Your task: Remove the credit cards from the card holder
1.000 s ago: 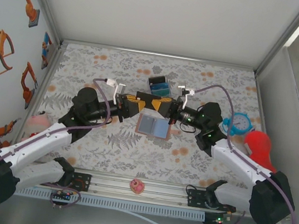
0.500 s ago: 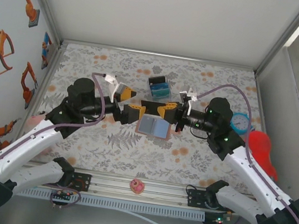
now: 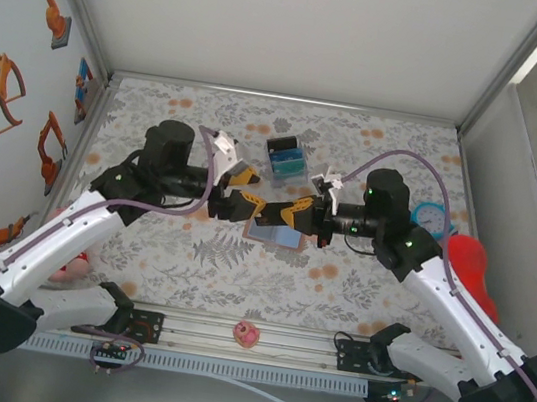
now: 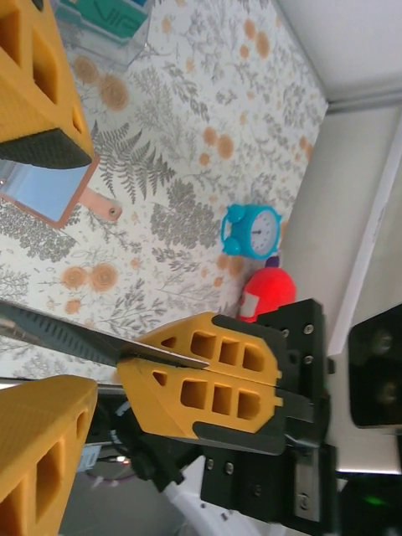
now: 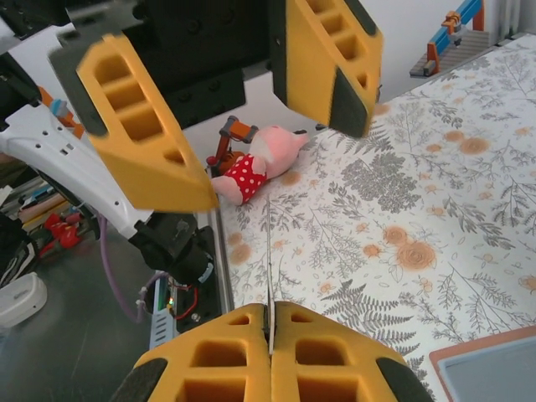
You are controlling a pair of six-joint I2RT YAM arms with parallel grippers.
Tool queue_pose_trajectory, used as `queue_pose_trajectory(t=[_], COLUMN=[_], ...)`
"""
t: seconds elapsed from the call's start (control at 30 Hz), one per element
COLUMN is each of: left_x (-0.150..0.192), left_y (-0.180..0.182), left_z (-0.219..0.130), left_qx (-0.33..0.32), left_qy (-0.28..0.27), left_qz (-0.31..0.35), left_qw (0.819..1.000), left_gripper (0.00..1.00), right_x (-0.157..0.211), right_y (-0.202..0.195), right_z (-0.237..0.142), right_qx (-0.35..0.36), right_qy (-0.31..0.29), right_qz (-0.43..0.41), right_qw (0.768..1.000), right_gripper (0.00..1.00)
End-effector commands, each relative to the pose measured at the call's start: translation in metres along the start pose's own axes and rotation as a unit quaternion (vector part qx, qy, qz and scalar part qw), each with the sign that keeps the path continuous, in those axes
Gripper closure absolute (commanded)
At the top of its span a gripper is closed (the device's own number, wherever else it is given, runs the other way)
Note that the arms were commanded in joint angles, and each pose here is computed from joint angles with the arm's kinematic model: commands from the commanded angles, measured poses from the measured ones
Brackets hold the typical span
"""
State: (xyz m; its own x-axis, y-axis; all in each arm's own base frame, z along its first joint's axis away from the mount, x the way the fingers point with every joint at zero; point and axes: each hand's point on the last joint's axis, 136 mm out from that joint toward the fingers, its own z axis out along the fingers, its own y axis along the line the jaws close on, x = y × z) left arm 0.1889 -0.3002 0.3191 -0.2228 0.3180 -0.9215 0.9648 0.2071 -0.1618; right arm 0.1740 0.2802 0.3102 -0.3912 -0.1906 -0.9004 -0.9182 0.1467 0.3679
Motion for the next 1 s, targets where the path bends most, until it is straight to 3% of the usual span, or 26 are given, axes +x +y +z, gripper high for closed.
queue_pose_trajectory(t=[0.0,0.2,0.3,0.43,0.5,0.67,0.77,0.87,0.97], left_x=[0.006,0.011,0.013,0.016,0.018,0.013,0.008,0.008,0.011], left_y=[-0.02,-0.02,-0.018,-0.015,-0.013,-0.001,0.017,0.012,0.009], left_z=[0.004,0.016,0.019,0.023,0.025,0.031,0.031,0.031,0.033], left_qx=[0.049,0.065,0.066,0.066,0.067,0.056,0.035,0.059,0.072], left_qy=[0.027,0.04,0.048,0.056,0.061,0.064,0.072,0.085,0.08], left_qz=[0.051,0.075,0.07,0.064,0.062,0.044,-0.019,-0.024,-0.009], left_qw=[0.997,0.994,0.994,0.994,0.994,0.995,0.997,0.994,0.994], left_gripper=[0.37,0.46,0.59,0.61,0.69,1.0,1.0,1.0,1.0], right_x=[-0.008,-0.006,-0.006,-0.005,-0.005,-0.003,-0.002,-0.004,-0.008], right_y=[0.009,0.008,0.008,0.008,0.007,-0.003,-0.014,-0.024,-0.025], right_z=[-0.001,0.0,-0.001,0.0,0.0,0.0,-0.003,-0.008,-0.011], right_qx=[-0.017,-0.017,-0.016,-0.017,-0.016,0.013,0.054,0.092,0.103], right_qy=[-0.001,0.001,0.001,0.002,0.003,0.004,-0.001,-0.01,-0.02], right_qz=[-0.018,-0.018,-0.019,-0.019,-0.018,-0.018,-0.02,-0.02,-0.022], right_qw=[1.0,1.0,1.0,1.0,1.0,1.0,0.998,0.996,0.994], right_gripper=[1.0,1.0,1.0,1.0,1.0,1.0,1.0,1.0,0.76])
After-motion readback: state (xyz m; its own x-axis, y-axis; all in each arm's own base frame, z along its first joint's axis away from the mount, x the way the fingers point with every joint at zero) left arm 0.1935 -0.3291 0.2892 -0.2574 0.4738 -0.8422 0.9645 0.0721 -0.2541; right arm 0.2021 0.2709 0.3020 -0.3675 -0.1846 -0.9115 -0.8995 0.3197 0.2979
